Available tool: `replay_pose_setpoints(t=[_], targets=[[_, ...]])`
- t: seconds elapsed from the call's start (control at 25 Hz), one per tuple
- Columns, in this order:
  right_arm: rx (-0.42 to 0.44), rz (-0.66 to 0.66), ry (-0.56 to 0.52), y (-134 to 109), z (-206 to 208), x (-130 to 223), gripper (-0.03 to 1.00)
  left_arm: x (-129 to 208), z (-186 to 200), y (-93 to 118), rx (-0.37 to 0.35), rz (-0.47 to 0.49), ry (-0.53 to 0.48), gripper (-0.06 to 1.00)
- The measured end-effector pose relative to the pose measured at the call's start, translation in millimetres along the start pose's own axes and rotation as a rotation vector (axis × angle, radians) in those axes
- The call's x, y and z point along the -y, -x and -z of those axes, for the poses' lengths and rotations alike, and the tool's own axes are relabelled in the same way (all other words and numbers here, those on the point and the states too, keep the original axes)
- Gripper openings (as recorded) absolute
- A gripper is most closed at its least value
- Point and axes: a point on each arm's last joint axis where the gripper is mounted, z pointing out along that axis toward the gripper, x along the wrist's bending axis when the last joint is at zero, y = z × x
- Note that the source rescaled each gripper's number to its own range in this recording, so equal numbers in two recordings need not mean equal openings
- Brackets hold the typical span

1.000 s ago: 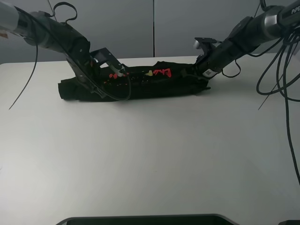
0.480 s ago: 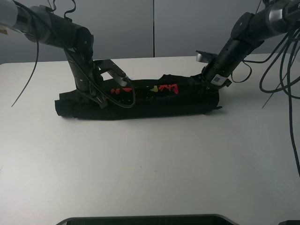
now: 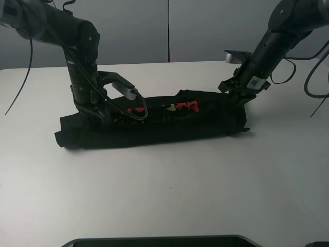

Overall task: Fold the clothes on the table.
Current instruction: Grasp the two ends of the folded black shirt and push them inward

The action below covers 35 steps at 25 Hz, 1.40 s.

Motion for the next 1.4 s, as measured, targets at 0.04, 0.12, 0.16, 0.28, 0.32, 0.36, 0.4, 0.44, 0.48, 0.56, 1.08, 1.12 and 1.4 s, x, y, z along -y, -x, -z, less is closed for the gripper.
replay_pose_setpoints(t=[0.04, 0.12, 0.16, 0.28, 0.32, 0.36, 0.4, 0.44, 0.48, 0.56, 1.08, 1.12, 1.4], targets=[[0.006, 0.007, 0.021, -2.8, 8.2, 0.0, 0.01, 1.0, 5.9, -0.3, -0.010, -0.002, 0.013, 0.00], [0.011, 0.043, 0.063, -8.8, 23.2, 0.0, 0.01, 1.1, 14.3, -1.0, -0.027, -0.002, 0.045, 0.00], [0.008, 0.063, 0.083, -11.8, 29.2, 0.0, 0.01, 0.6, 18.1, -1.5, -0.038, -0.003, 0.067, 0.00], [0.006, 0.110, 0.143, -20.7, 48.4, 0.8, 0.09, 0.2, 31.2, -1.0, -0.042, -0.003, 0.133, 0.00], [0.012, 0.126, 0.157, -22.8, 53.9, 1.6, 0.15, 0.6, 37.2, 0.2, -0.038, -0.008, 0.156, 0.00], [0.017, 0.138, 0.169, -24.7, 58.6, 2.3, 0.24, 1.0, 43.8, 2.0, -0.028, -0.004, 0.184, 0.00], [0.022, 0.147, 0.177, -25.9, 62.1, 2.9, 0.34, 1.4, 49.2, 3.4, -0.020, 0.001, 0.208, 0.00], [0.033, 0.156, 0.176, -25.8, 63.9, 3.7, 0.46, 2.3, 55.6, 5.1, -0.012, 0.005, 0.231, 0.00], [0.041, 0.161, 0.175, -25.8, 65.0, 4.6, 0.55, 3.2, 61.3, 6.5, -0.005, 0.012, 0.251, 0.02], [0.051, 0.159, 0.184, -25.0, 65.2, 3.7, 0.73, 5.4, 71.3, 9.0, 0.006, 0.020, 0.284, 0.07], [-0.007, -0.205, 0.240, 53.2, 49.7, 18.7, 0.83, 15.6, 82.4, 12.5, 0.018, 0.011, 0.246, 0.51], [-0.037, -0.223, 0.248, 56.4, 48.5, 19.7, 0.83, 15.6, 82.4, 12.5, 0.018, 0.011, 0.246, 0.51], [-0.126, -0.259, 0.212, 64.9, 24.2, 29.2, 0.83, 15.6, 82.4, 12.5, 0.017, 0.007, 0.246, 0.51]])
